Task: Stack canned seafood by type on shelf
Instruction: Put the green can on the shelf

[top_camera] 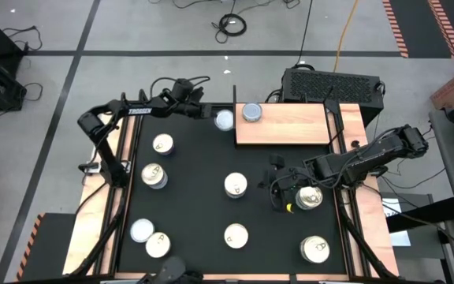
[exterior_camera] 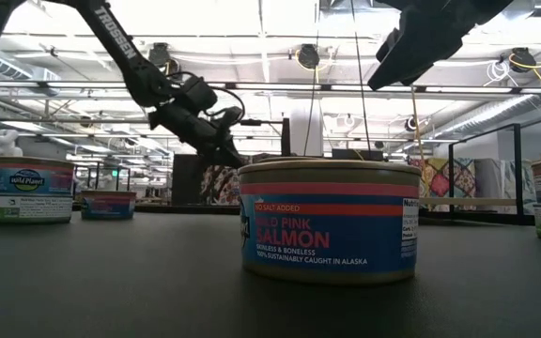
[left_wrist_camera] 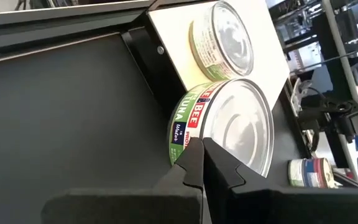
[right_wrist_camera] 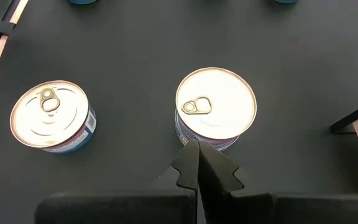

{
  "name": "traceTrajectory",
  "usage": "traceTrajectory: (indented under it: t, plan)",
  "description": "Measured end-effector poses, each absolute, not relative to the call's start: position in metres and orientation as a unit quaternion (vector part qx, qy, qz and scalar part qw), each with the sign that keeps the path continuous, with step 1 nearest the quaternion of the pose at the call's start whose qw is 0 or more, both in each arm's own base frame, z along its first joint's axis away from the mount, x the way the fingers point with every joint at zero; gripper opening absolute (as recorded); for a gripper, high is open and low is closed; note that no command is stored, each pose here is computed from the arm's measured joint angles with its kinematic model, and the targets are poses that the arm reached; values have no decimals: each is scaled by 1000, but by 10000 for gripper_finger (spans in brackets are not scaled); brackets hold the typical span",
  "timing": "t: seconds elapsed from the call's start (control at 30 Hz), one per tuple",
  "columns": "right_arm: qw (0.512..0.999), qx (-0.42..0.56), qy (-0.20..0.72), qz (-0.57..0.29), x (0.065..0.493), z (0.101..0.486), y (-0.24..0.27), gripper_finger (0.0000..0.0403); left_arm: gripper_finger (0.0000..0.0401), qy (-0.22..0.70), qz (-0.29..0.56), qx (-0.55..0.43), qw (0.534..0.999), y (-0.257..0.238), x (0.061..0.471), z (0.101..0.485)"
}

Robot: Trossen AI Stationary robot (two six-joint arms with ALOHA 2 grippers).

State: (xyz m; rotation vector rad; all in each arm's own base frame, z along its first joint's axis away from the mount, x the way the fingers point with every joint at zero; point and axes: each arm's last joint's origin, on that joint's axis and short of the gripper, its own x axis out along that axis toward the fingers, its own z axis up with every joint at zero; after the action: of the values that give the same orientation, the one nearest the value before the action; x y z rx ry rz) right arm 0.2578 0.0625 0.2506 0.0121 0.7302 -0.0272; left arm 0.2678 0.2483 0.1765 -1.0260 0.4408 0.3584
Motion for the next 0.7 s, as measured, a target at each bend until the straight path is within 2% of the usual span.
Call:
traceTrajectory:
  t: [0.33, 0.7]
  plan:
    - [933, 5, 359, -13, 258, 250, 62, 0, 0, 221, 129, -488, 835, 254, 315, 176]
    - [932, 1, 361, -12, 257, 250, 62, 0, 0, 241, 131, -482, 832, 242, 331, 176]
